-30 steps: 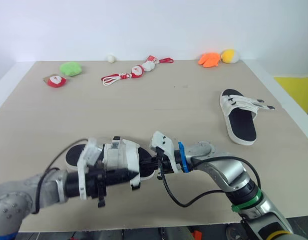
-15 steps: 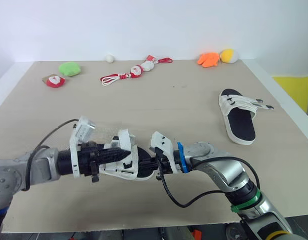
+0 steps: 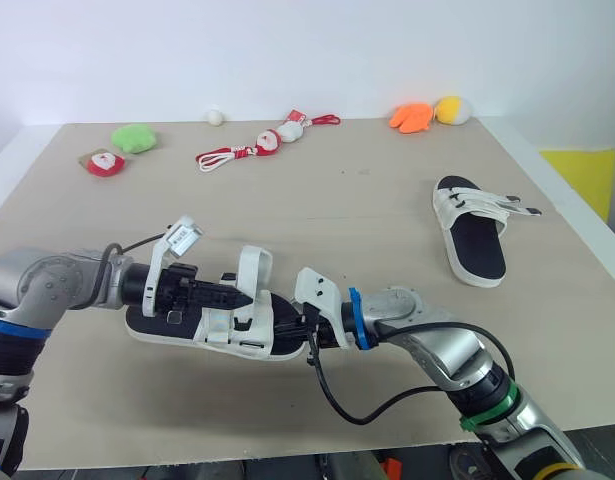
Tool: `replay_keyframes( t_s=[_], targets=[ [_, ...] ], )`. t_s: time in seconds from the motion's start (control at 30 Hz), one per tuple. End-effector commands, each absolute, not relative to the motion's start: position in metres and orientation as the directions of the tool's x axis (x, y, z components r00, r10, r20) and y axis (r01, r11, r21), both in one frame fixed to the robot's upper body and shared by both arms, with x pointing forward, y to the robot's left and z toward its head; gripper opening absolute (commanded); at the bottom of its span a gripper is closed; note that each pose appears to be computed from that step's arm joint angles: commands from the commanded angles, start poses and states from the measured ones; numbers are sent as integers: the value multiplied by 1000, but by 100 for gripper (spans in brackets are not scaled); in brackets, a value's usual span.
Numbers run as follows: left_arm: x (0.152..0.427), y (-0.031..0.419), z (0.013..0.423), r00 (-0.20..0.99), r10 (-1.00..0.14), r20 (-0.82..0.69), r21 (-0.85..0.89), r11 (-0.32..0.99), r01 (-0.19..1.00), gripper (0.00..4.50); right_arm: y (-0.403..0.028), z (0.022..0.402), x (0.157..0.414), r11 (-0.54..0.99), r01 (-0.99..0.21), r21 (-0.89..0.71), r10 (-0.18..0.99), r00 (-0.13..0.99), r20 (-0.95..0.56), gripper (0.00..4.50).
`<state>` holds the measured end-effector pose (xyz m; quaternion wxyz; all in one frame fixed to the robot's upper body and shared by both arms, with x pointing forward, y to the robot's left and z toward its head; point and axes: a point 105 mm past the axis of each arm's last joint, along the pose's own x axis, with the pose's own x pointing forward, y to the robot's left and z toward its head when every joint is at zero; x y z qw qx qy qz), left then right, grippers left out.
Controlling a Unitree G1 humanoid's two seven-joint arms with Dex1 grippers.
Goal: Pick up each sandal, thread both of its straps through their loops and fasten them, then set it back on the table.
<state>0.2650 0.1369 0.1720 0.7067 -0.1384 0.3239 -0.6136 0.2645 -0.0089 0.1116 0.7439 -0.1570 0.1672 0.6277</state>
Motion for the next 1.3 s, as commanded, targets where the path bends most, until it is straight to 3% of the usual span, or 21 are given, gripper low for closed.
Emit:
replay_keyframes(
  t_s=[0.03,0.33,0.87,1.3],
  targets=[
    [262,132,181,-11,-962,-272,-576,154,803,6,-16,97,269,220,-975,-16,846,199,-495,0],
    [255,130,172,-27,-956,-293,-541,142,829,6,-15,98,269,221,-975,-14,849,200,-488,0],
    [270,125,174,21,-968,-250,-498,147,855,6,-14,99,270,219,-975,-17,850,200,-487,0],
    [260,124,164,-21,-962,-272,-506,124,853,6,-16,100,271,221,-975,-19,849,202,-489,0]
  ],
)
